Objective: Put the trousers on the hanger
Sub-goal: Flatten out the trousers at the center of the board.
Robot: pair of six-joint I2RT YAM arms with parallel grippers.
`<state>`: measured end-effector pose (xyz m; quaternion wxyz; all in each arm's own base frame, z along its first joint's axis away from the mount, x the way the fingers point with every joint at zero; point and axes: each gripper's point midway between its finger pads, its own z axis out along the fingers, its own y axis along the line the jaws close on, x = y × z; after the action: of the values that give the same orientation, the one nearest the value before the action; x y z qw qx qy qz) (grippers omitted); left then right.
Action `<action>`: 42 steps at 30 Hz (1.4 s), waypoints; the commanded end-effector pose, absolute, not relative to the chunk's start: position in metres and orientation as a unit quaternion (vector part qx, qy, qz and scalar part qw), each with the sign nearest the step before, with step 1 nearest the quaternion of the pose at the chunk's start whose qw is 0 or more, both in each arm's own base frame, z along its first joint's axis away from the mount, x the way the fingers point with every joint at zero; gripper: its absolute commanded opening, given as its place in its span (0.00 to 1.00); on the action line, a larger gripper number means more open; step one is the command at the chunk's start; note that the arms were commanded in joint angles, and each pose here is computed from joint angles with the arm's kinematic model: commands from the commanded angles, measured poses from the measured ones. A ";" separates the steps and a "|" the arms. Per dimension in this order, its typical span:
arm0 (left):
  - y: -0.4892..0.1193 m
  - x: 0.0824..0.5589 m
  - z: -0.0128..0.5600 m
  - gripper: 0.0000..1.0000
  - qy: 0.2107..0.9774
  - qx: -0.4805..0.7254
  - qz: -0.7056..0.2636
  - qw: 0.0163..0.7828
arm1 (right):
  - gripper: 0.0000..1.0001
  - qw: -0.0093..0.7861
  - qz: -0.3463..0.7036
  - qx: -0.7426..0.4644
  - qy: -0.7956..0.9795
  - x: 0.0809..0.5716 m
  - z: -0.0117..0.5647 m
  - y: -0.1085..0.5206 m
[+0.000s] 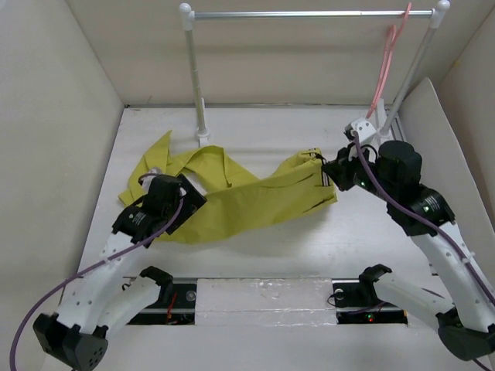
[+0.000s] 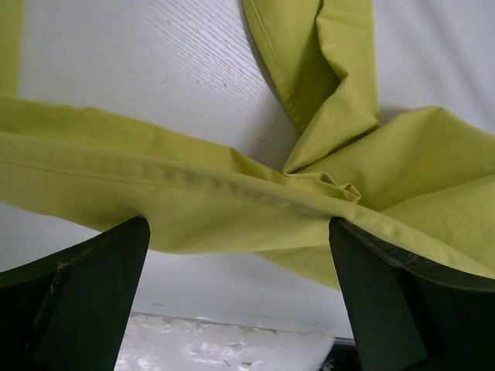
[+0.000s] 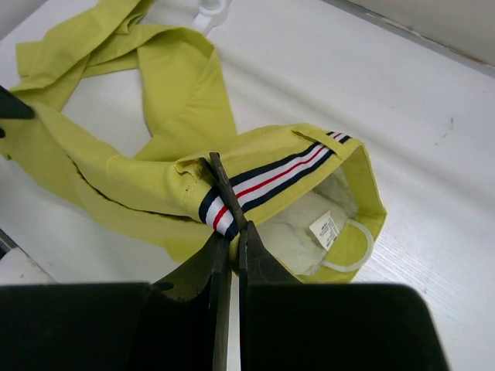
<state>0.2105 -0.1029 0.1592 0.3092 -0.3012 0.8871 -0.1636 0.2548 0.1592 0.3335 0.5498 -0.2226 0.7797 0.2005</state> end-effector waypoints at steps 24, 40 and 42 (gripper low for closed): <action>-0.026 0.263 0.316 0.00 0.695 -0.426 -0.136 0.564 | 0.00 0.572 0.219 -0.352 0.707 0.174 0.398 0.144; 0.011 0.253 0.491 0.00 0.629 -0.325 -0.060 0.703 | 0.00 0.607 0.210 -0.250 0.725 0.167 0.455 0.125; -0.020 0.298 0.457 0.00 0.670 -0.289 -0.058 0.681 | 0.00 0.588 0.140 -0.195 0.772 0.211 0.407 0.113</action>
<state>0.2227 -0.0001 0.5163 0.7106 -0.3295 0.5980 -0.1697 0.1360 0.1456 0.4584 0.5901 -0.3259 0.6861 0.2735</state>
